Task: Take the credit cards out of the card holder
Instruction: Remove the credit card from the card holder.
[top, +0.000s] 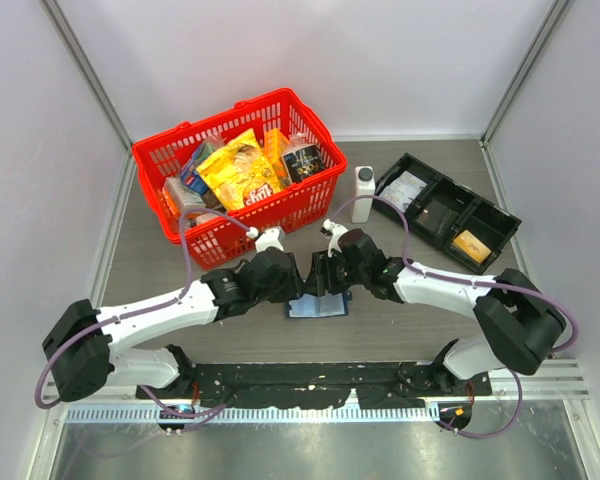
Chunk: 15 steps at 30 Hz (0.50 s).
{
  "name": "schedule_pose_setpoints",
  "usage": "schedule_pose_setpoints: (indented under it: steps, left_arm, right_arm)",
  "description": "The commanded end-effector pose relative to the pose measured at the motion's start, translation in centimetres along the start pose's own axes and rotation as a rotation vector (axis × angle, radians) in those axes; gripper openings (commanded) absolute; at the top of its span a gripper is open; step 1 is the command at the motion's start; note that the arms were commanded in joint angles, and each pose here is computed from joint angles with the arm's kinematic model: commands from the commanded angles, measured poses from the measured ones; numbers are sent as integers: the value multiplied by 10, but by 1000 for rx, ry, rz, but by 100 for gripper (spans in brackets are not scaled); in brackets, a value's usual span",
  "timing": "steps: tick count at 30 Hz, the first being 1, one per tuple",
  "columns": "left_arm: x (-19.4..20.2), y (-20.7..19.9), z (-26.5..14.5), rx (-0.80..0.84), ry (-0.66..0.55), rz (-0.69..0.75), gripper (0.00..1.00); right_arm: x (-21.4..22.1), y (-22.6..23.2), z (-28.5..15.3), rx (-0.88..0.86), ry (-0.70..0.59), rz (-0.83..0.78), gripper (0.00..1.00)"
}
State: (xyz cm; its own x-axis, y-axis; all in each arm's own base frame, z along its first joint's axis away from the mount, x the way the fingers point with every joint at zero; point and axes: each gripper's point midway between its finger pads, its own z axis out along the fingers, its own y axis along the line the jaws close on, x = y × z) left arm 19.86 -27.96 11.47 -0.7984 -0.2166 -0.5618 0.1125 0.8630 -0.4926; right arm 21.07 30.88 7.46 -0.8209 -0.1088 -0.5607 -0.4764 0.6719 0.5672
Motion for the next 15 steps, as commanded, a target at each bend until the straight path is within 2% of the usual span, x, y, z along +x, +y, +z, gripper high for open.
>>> schedule_pose_setpoints:
  steps: [1, 4, 9, 15]
  left_arm:
    - [-10, -16, 9, 23, -13, 19, 39]
    - [-2, -5, 23, -38, 27, 46, 36]
    - [11, 15, 41, -111, 76, 74, 32]
    - [30, 38, 53, -189, 145, 94, 25]
  right_arm:
    - [-28, -20, -12, 159, -113, -19, 52]
    - [-17, -45, -15, 270, -89, -1, 52]
    - [-8, -57, -11, 310, -63, 7, 52]
    - [-1, -65, -10, 340, -42, 6, 57]
